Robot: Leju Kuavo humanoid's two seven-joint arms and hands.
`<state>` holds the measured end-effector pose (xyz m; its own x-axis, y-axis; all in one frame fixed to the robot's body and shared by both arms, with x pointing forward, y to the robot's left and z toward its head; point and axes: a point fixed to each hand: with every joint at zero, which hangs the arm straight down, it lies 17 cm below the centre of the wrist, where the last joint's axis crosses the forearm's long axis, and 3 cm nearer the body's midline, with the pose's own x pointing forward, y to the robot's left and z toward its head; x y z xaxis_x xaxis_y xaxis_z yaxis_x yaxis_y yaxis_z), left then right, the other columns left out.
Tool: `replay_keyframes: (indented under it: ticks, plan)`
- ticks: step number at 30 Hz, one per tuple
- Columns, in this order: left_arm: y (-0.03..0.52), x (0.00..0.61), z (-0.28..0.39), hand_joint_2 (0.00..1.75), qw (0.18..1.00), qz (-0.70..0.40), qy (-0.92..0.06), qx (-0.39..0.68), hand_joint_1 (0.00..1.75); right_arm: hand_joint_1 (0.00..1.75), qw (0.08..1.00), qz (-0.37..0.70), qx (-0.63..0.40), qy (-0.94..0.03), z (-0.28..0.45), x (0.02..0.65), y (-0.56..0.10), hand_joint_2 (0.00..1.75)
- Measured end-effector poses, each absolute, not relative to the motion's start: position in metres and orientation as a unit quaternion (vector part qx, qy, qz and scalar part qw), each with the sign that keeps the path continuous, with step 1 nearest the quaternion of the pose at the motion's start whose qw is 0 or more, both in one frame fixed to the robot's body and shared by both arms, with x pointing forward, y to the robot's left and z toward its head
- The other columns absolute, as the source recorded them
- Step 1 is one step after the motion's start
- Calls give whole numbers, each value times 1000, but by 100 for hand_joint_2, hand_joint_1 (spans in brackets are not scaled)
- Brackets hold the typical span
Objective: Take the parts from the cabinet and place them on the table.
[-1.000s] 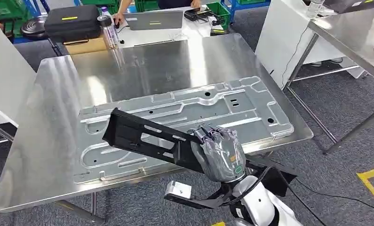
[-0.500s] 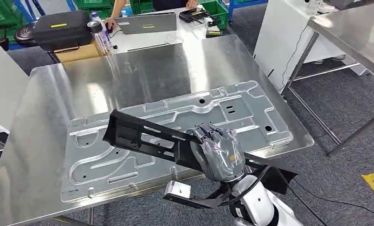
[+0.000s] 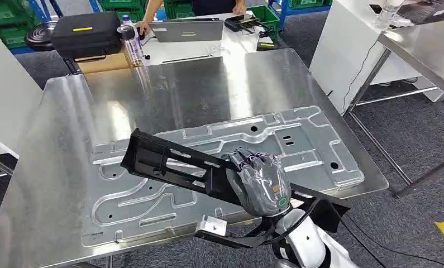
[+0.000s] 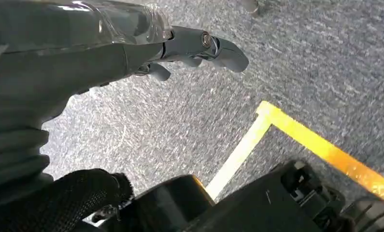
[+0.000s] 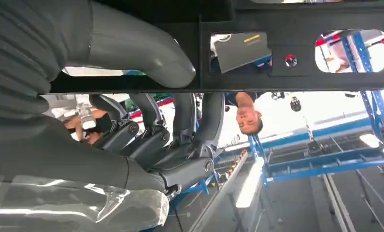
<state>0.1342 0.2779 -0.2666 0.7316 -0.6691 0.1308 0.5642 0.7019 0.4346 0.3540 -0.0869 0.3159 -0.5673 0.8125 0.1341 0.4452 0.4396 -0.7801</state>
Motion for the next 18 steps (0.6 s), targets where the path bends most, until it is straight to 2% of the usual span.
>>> replay_keyframes:
  ticks: [18]
  plan:
    - [281, 140, -265, 175, 912, -335, -144, 189, 0, 175, 255, 358, -388, -810, 316, 353, -86, 175]
